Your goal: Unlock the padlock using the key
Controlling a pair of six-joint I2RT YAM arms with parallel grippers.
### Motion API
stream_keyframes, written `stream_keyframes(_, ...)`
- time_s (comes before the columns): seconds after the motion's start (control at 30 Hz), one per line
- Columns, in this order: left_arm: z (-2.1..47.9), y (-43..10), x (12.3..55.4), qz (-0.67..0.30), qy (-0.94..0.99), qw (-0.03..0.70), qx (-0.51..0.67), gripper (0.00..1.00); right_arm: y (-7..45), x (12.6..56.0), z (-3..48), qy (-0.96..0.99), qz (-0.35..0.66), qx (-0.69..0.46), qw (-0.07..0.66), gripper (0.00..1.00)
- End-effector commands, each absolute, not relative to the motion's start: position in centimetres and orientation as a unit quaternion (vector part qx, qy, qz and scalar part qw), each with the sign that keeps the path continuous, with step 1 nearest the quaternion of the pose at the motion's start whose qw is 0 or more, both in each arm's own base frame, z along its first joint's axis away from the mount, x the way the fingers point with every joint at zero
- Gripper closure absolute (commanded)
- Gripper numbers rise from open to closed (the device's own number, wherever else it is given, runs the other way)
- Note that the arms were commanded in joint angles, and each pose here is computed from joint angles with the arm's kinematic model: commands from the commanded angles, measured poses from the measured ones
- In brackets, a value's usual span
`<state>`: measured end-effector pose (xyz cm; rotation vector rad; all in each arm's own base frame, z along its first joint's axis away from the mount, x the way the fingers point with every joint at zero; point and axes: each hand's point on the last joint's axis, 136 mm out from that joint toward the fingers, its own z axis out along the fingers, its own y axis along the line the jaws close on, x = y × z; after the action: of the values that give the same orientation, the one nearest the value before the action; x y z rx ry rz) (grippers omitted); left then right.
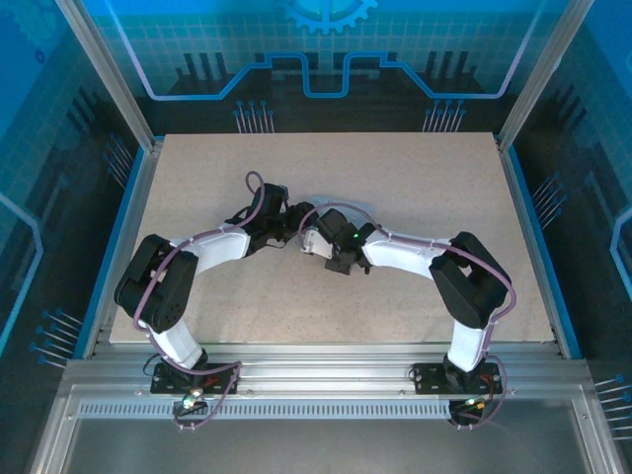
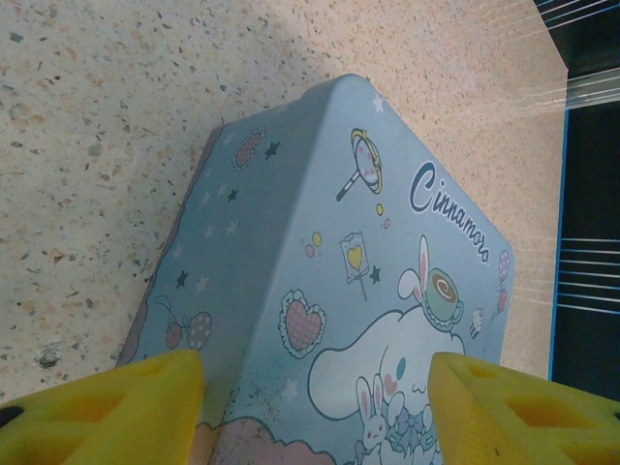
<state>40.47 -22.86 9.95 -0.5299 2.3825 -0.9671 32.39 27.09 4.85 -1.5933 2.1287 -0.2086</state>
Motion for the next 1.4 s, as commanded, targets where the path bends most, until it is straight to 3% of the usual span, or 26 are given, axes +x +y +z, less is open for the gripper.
stream_keyframes(0.0, 11.1, -22.7, 40.5, -0.365, 0.872, 0.266, -0.188, 0.36, 28.7, 31.9, 6.3, 0.762, -0.069, -0.59, 0.257, 1.0)
stream_keyframes(0.37, 13.4, -19.3, 38.3, -0.35, 0.867, 0.298, -0.193, 0.31, 27.6, 29.9, 9.5, 0.795, -0.031, -0.528, 0.296, 1.0)
stream_keyframes(0.73, 14.0, -18.2, 33.3, -0.359, 0.872, 0.28, -0.179, 0.26, 22.4, 30.0, 13.4, 0.873, -0.003, -0.37, 0.319, 1.0)
stream_keyframes(1.1, 14.0, -17.5, 30.0, -0.364, 0.878, 0.268, -0.16, 0.24, 9.7, 32.0, 10.5, 0.968, -0.01, -0.062, 0.244, 1.0)
stream_keyframes(1.37, 13.2, -17.3, 29.6, -0.364, 0.877, 0.264, -0.168, 0.24, 5.5, 32.8, 7.1, 0.981, 0.006, 0.043, 0.191, 1.0)
